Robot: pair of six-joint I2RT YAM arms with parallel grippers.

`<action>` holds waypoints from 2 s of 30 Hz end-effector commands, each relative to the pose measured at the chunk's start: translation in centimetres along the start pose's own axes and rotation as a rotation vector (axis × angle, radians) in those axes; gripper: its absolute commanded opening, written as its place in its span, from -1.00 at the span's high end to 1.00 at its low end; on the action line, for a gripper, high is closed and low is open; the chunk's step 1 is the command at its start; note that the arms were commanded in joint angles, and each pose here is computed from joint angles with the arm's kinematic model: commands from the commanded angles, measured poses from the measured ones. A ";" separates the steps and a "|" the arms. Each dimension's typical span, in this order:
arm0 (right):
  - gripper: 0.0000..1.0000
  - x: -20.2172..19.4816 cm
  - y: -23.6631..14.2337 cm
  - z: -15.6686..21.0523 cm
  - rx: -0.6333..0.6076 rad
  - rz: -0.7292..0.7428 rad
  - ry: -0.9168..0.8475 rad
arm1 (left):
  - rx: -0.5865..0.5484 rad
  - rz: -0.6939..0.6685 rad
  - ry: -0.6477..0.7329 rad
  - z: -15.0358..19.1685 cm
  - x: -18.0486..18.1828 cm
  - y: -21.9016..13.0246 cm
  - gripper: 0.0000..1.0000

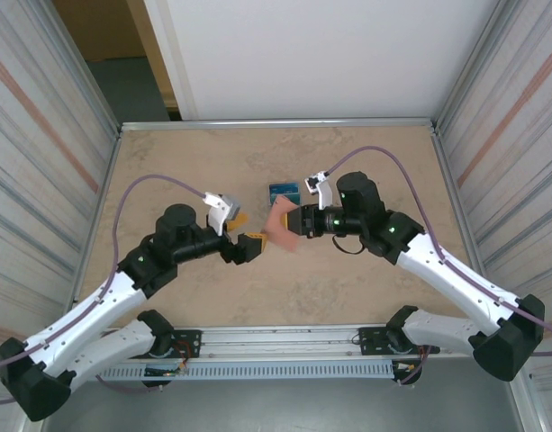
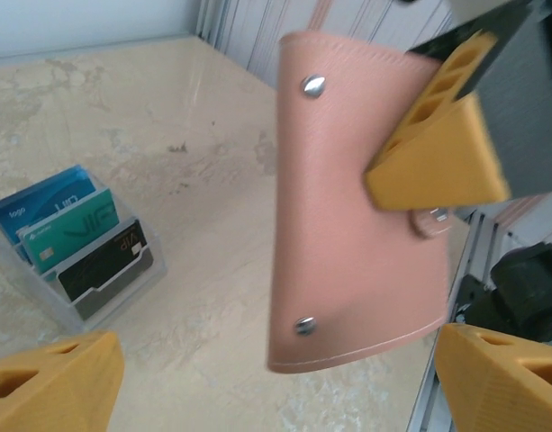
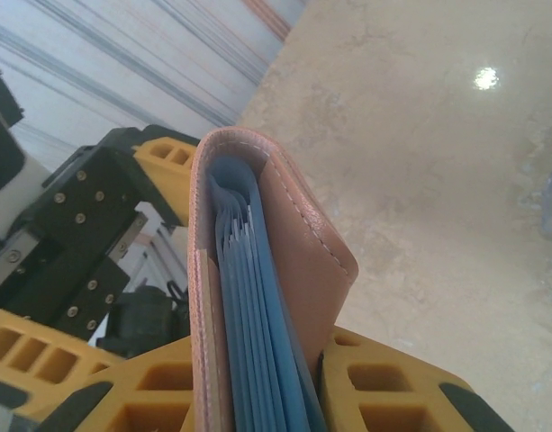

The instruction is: Take the credit cards out of the card holder

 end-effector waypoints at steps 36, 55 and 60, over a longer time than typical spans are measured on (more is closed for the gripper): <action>0.59 0.5 1.6 -0.4 0.153 0.030 -0.069 | 0.209 0.405 0.035 1.0 -4.1 5.9 0.32; -0.50 -1.1 -2.1 -1.4 -0.001 0.260 -0.084 | 0.128 0.279 0.004 1.6 -2.5 5.3 1.00; -0.35 -1.6 -3.1 -1.2 -0.091 0.334 -0.060 | 0.071 0.245 -0.036 1.5 -1.9 5.2 1.00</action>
Point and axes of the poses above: each hand's point on the last joint's axis, 136 mm out from that joint toward the fingers, its own y axis out along the fingers, its own x axis along the line the jaws close on, z = x × y, the point moved 6 cm from there along -y, back along the fingers, and after that the axes turned 13 degrees about -y, right-handed, at the moved point
